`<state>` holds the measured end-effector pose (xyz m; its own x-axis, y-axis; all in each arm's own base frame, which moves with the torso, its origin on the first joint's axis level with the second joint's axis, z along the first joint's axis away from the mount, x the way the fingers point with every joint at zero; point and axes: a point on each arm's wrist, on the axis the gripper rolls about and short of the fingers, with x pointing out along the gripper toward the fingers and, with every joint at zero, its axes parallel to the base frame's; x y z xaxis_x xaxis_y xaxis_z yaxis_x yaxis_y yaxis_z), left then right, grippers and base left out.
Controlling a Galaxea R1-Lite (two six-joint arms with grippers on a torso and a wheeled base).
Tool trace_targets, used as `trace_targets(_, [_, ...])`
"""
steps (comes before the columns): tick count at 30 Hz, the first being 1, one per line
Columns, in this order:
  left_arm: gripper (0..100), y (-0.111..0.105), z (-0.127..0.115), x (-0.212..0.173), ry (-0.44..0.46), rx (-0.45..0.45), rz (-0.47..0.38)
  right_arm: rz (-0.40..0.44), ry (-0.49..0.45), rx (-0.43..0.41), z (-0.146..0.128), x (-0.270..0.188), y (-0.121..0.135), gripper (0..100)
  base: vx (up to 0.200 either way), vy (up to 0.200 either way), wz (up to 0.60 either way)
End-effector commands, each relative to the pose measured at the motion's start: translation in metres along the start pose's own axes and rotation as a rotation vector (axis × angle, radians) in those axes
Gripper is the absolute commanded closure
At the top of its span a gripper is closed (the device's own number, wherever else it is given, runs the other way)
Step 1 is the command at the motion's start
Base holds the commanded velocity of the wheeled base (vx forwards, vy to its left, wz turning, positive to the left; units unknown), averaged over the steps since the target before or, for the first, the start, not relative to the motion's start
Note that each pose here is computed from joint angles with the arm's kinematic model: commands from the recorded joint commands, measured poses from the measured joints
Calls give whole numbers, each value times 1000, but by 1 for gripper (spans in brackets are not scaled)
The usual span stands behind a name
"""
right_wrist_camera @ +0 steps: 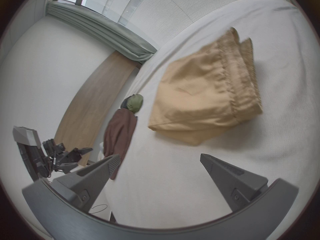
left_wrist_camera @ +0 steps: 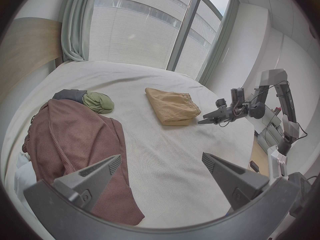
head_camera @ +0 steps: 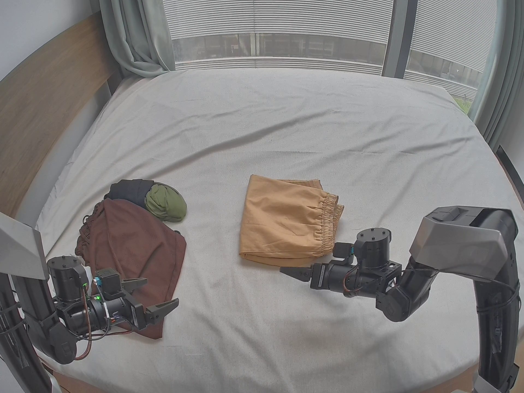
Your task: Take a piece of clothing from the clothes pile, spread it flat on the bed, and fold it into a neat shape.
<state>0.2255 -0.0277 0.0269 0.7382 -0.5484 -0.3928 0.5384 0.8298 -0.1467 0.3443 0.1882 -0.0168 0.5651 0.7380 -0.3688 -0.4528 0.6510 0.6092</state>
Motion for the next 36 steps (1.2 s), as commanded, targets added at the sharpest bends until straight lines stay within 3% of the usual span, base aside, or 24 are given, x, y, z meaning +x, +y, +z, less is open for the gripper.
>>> trace_targets(1, [0,0,1,0,-3,2,1,87,-73,-37,27,-9,33,0,0,0,0])
trace_targets(8, [0,0,1,0,-5,2,0,140,-184,-14,64,0,40,0,0,0,0])
trace_targets(16, [0,1,1,0,-5,1,3,81,-250,6,91,16,0,0,0,0,0])
trace_targets(17, [0,1,1,0,-5,1,3,61,-265,15,96,19,-14,0,0,0,0])
trace_targets(23, [0,1,0,1,-1,-1,1,6,-280,40,96,26,-47,0,0,0,0])
trace_targets(28, [0,1,-1,1,3,-5,1,-27,-253,64,81,34,-67,0,0,0,0])
trace_targets(36, [0,1,-2,0,6,-7,-9,-50,-245,74,71,38,-75,0,0,0,0])
